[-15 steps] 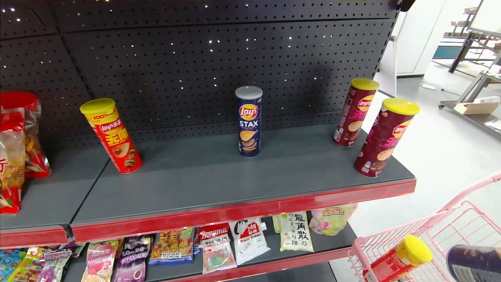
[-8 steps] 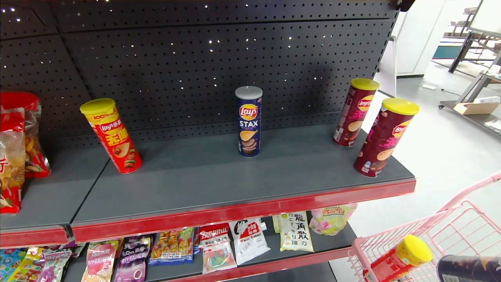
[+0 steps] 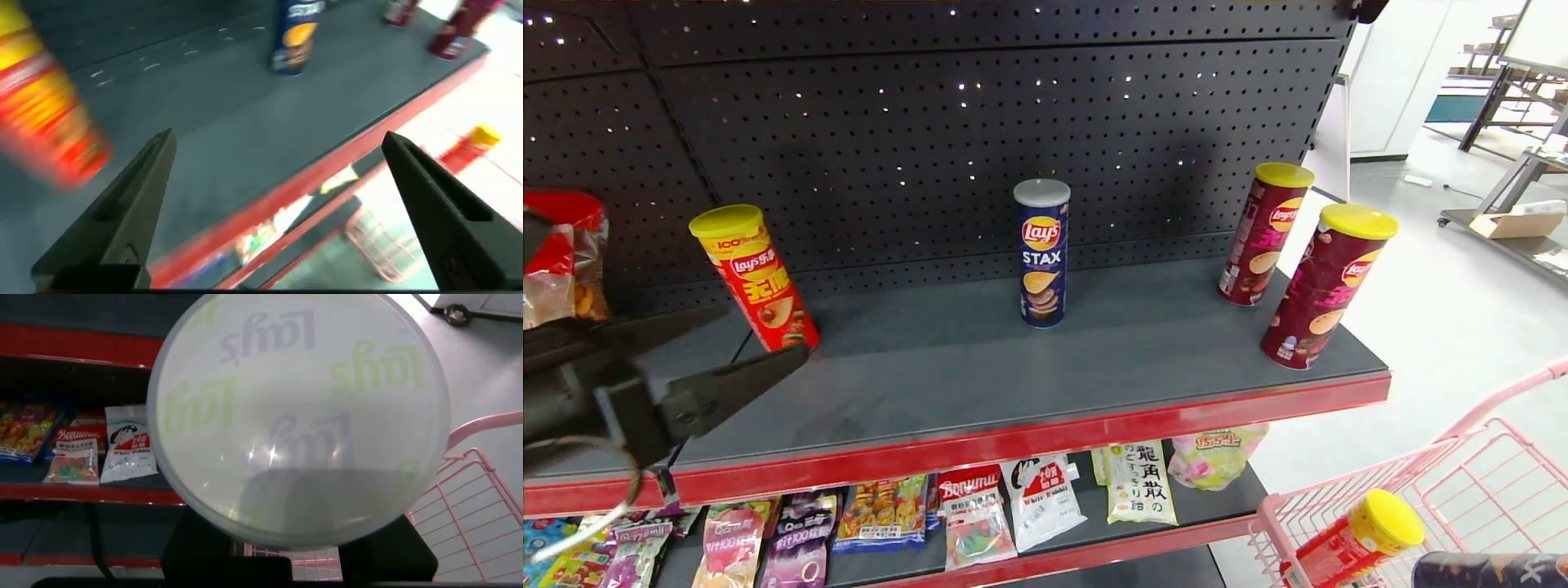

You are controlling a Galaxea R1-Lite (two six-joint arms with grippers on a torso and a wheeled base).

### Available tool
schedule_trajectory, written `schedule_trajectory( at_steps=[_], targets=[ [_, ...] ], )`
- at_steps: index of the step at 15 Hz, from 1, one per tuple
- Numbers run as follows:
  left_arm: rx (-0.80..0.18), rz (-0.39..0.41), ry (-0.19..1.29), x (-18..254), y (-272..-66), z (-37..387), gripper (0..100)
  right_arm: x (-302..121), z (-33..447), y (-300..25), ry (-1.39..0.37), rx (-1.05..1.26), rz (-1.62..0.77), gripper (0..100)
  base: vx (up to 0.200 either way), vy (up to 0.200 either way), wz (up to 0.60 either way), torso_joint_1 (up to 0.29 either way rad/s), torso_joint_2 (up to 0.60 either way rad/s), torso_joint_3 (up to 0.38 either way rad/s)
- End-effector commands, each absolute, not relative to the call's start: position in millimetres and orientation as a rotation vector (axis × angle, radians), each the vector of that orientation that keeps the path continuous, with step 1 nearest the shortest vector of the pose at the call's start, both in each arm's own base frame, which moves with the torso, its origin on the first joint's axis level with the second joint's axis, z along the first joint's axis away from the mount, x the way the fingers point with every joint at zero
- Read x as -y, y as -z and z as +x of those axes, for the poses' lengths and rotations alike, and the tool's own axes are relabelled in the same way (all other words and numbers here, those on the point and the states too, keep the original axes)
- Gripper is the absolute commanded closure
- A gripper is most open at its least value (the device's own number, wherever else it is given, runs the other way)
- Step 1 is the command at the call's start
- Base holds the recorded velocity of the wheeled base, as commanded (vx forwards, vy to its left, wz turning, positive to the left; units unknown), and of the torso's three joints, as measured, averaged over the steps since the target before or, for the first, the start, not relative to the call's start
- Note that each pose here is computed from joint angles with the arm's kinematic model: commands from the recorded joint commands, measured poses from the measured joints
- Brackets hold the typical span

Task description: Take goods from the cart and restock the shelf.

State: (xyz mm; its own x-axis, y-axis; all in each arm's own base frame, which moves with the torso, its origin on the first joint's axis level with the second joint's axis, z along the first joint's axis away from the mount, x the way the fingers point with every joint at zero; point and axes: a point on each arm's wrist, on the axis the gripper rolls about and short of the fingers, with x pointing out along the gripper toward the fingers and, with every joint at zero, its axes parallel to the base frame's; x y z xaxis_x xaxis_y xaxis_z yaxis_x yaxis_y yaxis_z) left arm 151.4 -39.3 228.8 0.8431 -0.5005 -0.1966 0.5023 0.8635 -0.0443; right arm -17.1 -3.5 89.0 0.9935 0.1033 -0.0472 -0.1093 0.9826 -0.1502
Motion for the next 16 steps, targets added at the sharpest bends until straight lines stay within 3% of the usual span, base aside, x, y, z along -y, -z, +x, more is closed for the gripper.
schedule_trajectory(
  at_steps=[1,4,6,8,16],
  targets=[
    [-0.298,0.008,0.732,84.5,-194.5,247.0,0,3.5,-17.1,-89.9,-0.108,-0.038,-0.153,100,0.0,0.0,0.0,0.0,0.0,0.0],
    [-0.302,0.02,0.81,101.2,-188.1,285.2,0,3.6,-17.0,-89.9,-0.104,-0.038,-0.153,100,0.0,0.0,0.0,0.0,0.0,0.0],
    [-0.276,0.11,0.84,110.5,-175.5,313.5,0,3.6,-17.0,-89.4,-0.105,-0.04,-0.153,100,0.0,0.0,0.0,0.0,0.0,0.0],
    [-0.244,0.098,0.923,115.6,-169.3,326.0,0,3.6,-17.0,-89.4,-0.105,-0.04,-0.153,100,0.0,0.0,0.0,0.0,0.0,0.0],
    [-0.059,0.137,0.883,135.0,-163.4,388.0,0,3.6,-16.9,-89.6,-0.103,-0.038,-0.153,100,0.0,0.0,0.0,0.0,0.0,0.0]
  ],
)
